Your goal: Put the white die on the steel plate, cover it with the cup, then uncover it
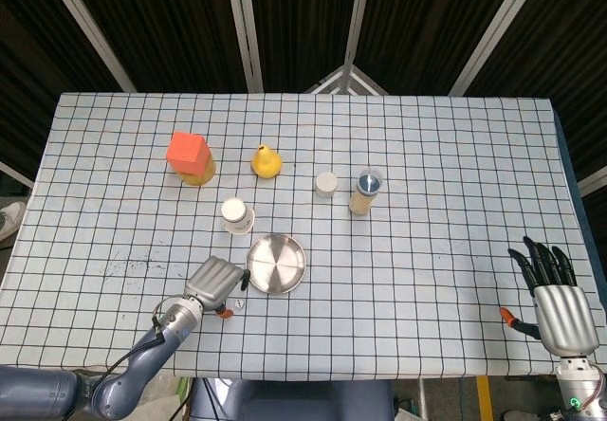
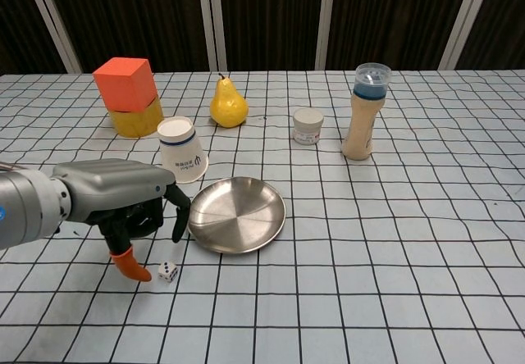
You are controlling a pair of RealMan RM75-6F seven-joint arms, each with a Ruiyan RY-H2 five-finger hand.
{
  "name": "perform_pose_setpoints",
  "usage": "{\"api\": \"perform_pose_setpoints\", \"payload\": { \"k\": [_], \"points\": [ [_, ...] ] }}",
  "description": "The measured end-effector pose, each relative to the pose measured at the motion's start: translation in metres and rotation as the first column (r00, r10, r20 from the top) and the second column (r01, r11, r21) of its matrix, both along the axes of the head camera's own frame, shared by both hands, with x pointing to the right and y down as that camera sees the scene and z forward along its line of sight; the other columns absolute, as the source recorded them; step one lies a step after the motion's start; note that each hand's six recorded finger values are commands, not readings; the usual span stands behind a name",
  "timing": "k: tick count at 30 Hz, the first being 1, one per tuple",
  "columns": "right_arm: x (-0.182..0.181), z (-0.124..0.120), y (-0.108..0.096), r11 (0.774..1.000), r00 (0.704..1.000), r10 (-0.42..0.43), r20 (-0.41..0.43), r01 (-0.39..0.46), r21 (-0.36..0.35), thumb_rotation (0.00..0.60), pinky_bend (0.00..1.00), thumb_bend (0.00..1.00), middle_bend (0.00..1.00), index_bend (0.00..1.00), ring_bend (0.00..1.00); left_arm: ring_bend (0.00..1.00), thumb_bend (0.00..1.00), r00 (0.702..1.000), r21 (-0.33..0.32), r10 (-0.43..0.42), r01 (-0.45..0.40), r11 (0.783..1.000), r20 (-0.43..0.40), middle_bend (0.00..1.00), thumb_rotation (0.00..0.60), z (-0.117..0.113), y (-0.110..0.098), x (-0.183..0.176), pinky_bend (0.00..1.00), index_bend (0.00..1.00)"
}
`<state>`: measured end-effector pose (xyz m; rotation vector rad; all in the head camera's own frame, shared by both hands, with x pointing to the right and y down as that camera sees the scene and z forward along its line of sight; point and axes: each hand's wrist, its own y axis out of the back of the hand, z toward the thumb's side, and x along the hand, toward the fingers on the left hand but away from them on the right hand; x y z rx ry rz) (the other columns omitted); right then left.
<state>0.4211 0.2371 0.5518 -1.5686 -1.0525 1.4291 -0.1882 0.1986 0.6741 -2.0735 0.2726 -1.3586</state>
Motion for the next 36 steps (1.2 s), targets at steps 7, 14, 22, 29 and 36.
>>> {"api": "perform_pose_setpoints", "payload": {
  "k": [7, 14, 22, 29, 36],
  "points": [
    [-0.002, 0.001, 0.000, 1.000, 1.000, 0.002, 0.005, -0.002, -0.004, 0.600, 0.00, 0.17, 0.03, 0.16, 0.05, 0.73, 0.23, 0.999, 0.010, 0.021, -0.021, 1.000, 0.035, 0.85, 0.600, 0.004, 0.002, -0.003, 0.77, 0.51],
    [-0.002, 0.001, -0.002, 1.000, 1.000, 0.007, 0.007, -0.007, -0.002, 0.600, 0.00, 0.17, 0.03, 0.16, 0.05, 0.73, 0.23, 0.999, 0.000, 0.026, -0.026, 1.000, 0.036, 0.85, 0.600, 0.011, 0.005, 0.003, 0.77, 0.51],
    [-0.001, 0.002, -0.003, 1.000, 1.000, 0.010, 0.005, -0.010, -0.002, 0.600, 0.00, 0.17, 0.03, 0.16, 0.05, 0.73, 0.26, 0.999, -0.006, 0.034, -0.033, 0.999, 0.037, 0.85, 0.600, 0.018, 0.007, 0.008, 0.77, 0.52],
    [-0.002, 0.002, -0.004, 1.000, 1.000, 0.012, 0.015, -0.012, -0.004, 0.600, 0.00, 0.17, 0.03, 0.16, 0.05, 0.73, 0.30, 0.998, -0.004, 0.040, -0.040, 0.999, 0.047, 0.85, 0.600, 0.021, 0.008, 0.011, 0.77, 0.52],
    [-0.002, 0.003, -0.004, 1.000, 1.000, 0.014, 0.013, -0.013, -0.008, 0.600, 0.00, 0.17, 0.03, 0.16, 0.05, 0.73, 0.32, 0.998, -0.004, 0.050, -0.050, 0.999, 0.042, 0.85, 0.600, 0.022, 0.009, 0.015, 0.77, 0.53]
  ]
}}
